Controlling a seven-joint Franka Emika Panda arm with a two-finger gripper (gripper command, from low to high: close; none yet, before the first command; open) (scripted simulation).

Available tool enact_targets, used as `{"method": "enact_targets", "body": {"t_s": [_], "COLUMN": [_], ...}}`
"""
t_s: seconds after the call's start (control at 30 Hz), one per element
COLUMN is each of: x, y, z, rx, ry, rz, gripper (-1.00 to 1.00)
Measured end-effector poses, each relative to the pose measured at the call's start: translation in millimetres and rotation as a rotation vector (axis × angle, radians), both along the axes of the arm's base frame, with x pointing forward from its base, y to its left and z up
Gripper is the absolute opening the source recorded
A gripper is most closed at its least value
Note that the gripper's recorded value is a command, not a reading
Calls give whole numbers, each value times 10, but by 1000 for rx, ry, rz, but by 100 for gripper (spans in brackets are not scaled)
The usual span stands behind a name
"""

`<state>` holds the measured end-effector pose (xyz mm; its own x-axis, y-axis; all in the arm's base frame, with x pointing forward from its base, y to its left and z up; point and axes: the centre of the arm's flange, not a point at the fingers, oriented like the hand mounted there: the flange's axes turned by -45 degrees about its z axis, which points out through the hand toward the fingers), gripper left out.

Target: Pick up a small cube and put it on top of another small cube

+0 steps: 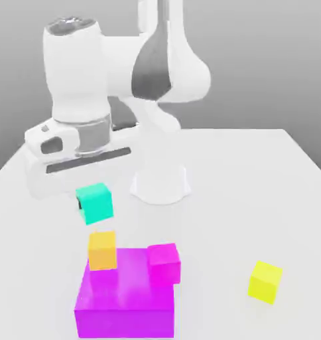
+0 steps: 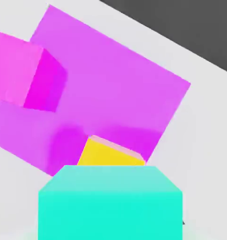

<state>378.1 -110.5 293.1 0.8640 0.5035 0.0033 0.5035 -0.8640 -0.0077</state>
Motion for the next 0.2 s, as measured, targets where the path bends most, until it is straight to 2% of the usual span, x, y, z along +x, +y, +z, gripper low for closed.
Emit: {"method": "enact_targets", "body": {"t_s": [0.07,0.1,0.2], "x": [-6,-13,-13], "y": [7,5,5], "z": [-228,-315,-315], "rx": [-3,-5,-5], "ry": [0,0,0], "rz": [1,0,0], "gripper": [-100,100,100]}}
